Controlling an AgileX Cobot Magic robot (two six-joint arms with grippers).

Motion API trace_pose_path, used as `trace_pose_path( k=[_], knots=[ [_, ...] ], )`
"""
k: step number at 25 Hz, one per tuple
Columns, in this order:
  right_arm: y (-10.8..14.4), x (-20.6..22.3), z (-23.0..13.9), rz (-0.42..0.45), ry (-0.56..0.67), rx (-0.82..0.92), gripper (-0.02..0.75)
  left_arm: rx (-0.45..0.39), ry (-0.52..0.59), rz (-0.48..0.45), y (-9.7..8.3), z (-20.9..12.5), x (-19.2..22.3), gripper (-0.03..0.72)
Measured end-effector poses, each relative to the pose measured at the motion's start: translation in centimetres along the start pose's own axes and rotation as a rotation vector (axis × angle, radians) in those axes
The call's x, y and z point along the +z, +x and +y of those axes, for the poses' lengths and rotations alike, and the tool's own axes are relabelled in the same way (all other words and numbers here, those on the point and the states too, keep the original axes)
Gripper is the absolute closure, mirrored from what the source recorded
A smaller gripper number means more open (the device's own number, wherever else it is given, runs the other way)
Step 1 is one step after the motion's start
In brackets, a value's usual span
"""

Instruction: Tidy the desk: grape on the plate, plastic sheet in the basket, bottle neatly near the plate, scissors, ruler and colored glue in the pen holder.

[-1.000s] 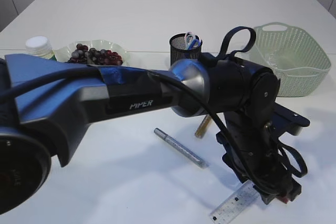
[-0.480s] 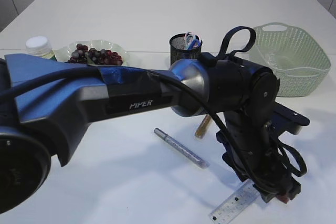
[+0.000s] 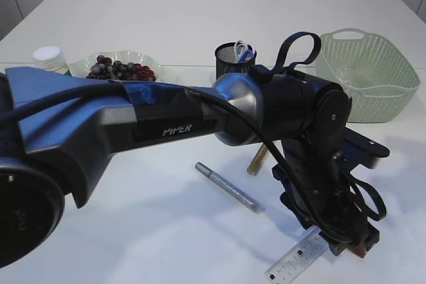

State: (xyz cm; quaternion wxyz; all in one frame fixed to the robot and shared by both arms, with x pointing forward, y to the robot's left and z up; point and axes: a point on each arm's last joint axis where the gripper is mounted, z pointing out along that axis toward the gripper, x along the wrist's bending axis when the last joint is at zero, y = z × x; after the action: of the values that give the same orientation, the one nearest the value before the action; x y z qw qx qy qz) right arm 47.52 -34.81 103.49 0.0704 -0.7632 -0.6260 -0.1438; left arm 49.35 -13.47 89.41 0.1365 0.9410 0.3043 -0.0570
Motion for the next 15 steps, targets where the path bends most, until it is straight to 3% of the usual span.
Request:
trace_pose_path(
  k=[15],
  knots=[
    [0.0, 0.0, 0.0, 0.002, -0.001, 0.0, 0.426, -0.009, 0.04, -0.006, 0.2, -0.4, 1.1, 0.266]
  ],
)
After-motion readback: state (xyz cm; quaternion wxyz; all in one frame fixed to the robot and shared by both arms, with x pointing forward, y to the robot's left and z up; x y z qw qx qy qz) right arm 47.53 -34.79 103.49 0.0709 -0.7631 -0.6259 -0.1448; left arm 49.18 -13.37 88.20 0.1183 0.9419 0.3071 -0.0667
